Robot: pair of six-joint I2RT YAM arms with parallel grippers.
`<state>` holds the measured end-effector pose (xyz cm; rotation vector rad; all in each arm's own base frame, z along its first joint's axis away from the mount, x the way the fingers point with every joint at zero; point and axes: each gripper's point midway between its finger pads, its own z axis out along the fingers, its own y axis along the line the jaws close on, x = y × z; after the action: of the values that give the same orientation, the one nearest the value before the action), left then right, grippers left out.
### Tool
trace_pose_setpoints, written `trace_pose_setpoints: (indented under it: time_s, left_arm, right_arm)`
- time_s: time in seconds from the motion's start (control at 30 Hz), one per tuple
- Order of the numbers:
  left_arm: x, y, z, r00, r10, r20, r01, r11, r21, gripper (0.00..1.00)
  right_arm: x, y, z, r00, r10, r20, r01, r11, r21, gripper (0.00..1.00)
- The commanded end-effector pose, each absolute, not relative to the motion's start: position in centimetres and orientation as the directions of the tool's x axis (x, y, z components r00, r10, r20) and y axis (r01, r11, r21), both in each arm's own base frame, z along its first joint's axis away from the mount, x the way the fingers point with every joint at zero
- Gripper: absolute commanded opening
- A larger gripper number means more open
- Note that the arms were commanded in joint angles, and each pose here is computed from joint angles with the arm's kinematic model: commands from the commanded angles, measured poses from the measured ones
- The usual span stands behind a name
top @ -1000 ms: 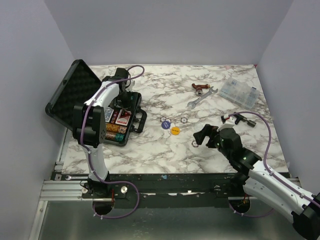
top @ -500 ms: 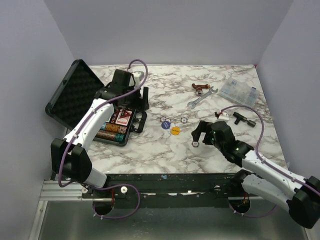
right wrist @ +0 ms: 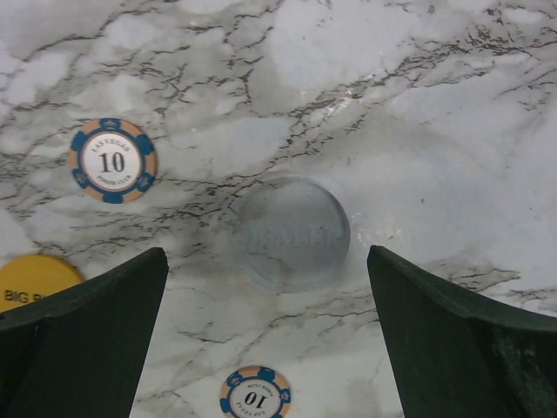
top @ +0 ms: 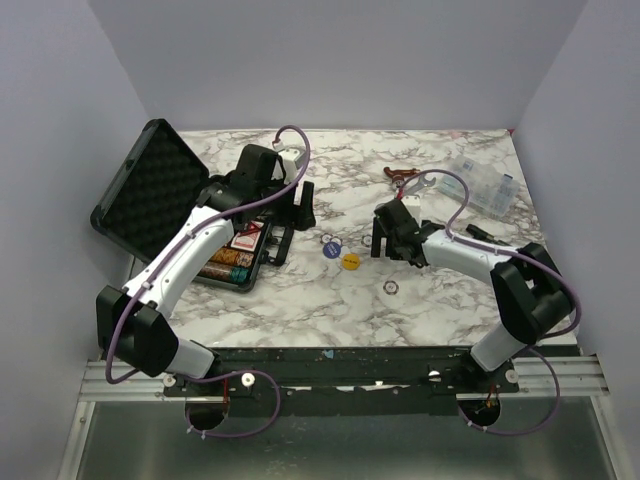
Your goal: Pack up texas hold em set
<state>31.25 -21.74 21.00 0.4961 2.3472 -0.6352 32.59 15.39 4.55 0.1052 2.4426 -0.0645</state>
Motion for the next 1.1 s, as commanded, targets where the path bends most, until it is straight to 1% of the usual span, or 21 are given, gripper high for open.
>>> trace_pose_setpoints:
  time_s: [0.0,0.17,0.23,0.37,0.5,0.63,0.73,0.83,0.93,1.07]
  left_arm:
    - [30.7,-22.2,22.7,-0.678,0.167,-0.716,0.522,0.795,-0.309,0.78]
    - [30.3,-22.8,23.1,-0.686,0.164,-0.709,0.534,0.775,-0.337,0.78]
    - [30.2,-22.9,23.0,-0.686,0.162,-0.71,0.537,0.771,-0.343,0.78]
    - [30.2,-22.8,23.0,-0.688,0.171,-0.705,0.536,0.774,-0.336,0.78]
    - [30.4,-22.6,22.8,-0.683,0.17,-0.71,0.531,0.783,-0.324,0.78]
    - [30.5,-22.6,22.6,-0.691,0.18,-0.7,0.529,0.786,-0.32,0.78]
    - [30.6,-22.5,22.3,-0.694,0.185,-0.696,0.525,0.791,-0.314,0.78]
    - [30.7,-22.5,22.1,-0.7,0.191,-0.688,0.522,0.794,-0.31,0.78]
    - [30.8,-22.5,21.6,-0.703,0.191,-0.685,0.519,0.797,-0.31,0.78]
    - [30.9,-22.4,21.0,-0.716,0.202,-0.668,0.513,0.802,-0.306,0.78]
  right_arm:
    - [33.2,13.2,4.5,-0.764,0.077,-0.641,0.163,0.984,-0.076,1.0]
    - [33.5,12.7,3.0,-0.781,0.094,-0.618,0.16,0.986,-0.051,0.99]
    - [33.5,12.8,2.3,-0.794,0.075,-0.603,0.143,0.987,-0.066,0.93]
    - [33.5,13.4,1.4,-0.816,0.041,-0.577,0.098,0.993,-0.068,0.86]
    - [33.0,13.8,0.6,-0.841,0.031,-0.54,0.077,0.995,-0.063,0.83]
    - [31.9,14.5,-0.3,-0.863,0.039,-0.504,0.062,0.998,-0.028,0.74]
    - [30.4,16.3,-0.6,-0.878,0.061,-0.476,0.049,0.998,0.037,0.7]
    - [28.8,19.7,-0.9,-0.883,0.052,-0.467,-0.012,0.991,0.133,0.69]
    - [27.3,23.3,-0.7,-0.892,0.025,-0.452,-0.067,0.98,0.185,0.68]
    - [26.0,27.7,0.6,-0.873,-0.046,-0.486,-0.189,0.95,0.25,0.69]
